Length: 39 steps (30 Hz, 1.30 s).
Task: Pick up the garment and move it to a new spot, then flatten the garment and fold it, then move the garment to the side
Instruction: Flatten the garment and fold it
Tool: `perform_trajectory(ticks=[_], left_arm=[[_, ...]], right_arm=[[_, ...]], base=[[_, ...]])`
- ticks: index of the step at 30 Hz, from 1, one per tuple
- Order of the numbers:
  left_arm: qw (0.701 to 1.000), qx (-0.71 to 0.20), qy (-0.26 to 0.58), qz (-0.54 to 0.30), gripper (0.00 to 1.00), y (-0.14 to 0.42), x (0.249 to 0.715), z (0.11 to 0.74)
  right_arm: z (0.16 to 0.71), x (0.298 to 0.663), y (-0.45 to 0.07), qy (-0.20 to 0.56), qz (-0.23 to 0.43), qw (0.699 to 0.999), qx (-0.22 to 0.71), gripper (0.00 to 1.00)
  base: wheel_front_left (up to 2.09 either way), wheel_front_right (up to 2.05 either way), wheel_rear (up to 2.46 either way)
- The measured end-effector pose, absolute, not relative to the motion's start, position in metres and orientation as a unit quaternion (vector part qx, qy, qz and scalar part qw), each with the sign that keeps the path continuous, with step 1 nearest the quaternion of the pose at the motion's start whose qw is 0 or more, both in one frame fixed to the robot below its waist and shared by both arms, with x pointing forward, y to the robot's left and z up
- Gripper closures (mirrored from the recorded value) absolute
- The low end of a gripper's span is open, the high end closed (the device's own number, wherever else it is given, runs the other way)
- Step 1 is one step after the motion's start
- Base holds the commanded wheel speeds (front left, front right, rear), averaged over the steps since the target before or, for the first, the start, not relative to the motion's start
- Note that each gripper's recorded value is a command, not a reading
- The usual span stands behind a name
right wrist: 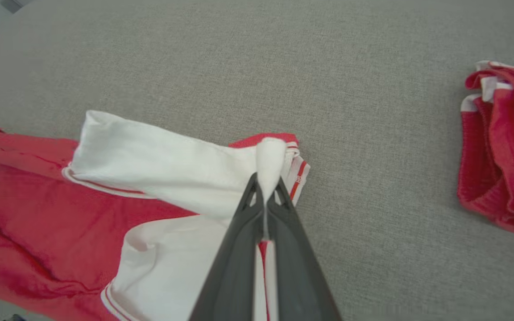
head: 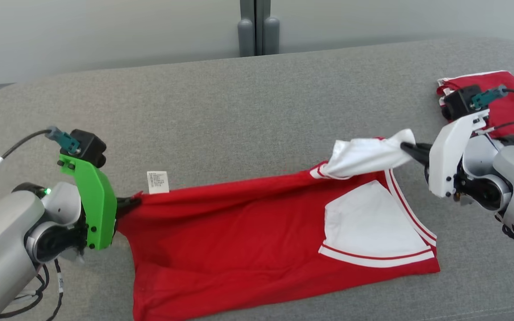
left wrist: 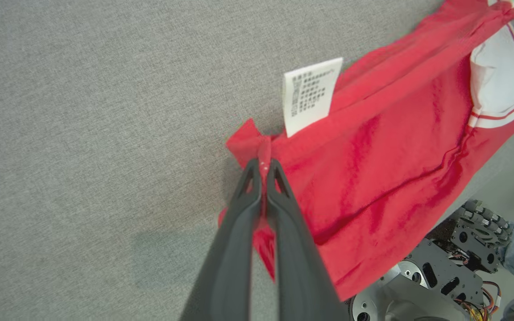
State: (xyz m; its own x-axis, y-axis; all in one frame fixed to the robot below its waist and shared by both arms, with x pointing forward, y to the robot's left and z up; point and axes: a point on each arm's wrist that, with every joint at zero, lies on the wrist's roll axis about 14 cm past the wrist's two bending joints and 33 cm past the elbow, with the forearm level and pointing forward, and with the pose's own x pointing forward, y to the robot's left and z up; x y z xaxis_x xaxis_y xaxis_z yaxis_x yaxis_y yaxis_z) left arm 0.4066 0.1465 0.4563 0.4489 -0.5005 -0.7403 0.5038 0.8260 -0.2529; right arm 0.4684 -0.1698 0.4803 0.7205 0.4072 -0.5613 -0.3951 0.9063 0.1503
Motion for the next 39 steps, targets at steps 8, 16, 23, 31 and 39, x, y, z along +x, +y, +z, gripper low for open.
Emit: perform_trajectory(ticks=[8, 16, 23, 31, 39], left_arm=[[0.816, 0.01, 0.485, -0.314, 1.0, 0.139, 0.377, 0.44], [0.794, 0.006, 0.517, -0.318, 0.89, 0.136, 0.354, 0.421], [0.795, -0.008, 0.519, -0.315, 0.0, 0.136, 0.348, 0.42], [0.88, -0.016, 0.364, -0.303, 0.0, 0.143, 0.395, 0.483], [0.957, 0.021, 0.154, -0.246, 0.0, 0.167, 0.43, 0.554]], right_arm=[[0.443, 0.421, -0.182, 0.398, 0.21, 0.893, 0.018, 1.0], [0.419, 0.396, -0.177, 0.45, 0.215, 0.866, 0.03, 0.68], [0.405, 0.38, -0.17, 0.488, 0.22, 0.844, 0.036, 0.0], [0.459, 0.413, -0.155, 0.367, 0.238, 0.895, 0.086, 0.0], [0.579, 0.456, -0.146, 0.06, 0.245, 0.956, 0.149, 0.0]], base=[[0.0, 0.0, 0.0], [0.0, 0.0, 0.0], [0.0, 0.0, 0.0], [0.0, 0.0, 0.0], [0.0, 0.0, 0.0]])
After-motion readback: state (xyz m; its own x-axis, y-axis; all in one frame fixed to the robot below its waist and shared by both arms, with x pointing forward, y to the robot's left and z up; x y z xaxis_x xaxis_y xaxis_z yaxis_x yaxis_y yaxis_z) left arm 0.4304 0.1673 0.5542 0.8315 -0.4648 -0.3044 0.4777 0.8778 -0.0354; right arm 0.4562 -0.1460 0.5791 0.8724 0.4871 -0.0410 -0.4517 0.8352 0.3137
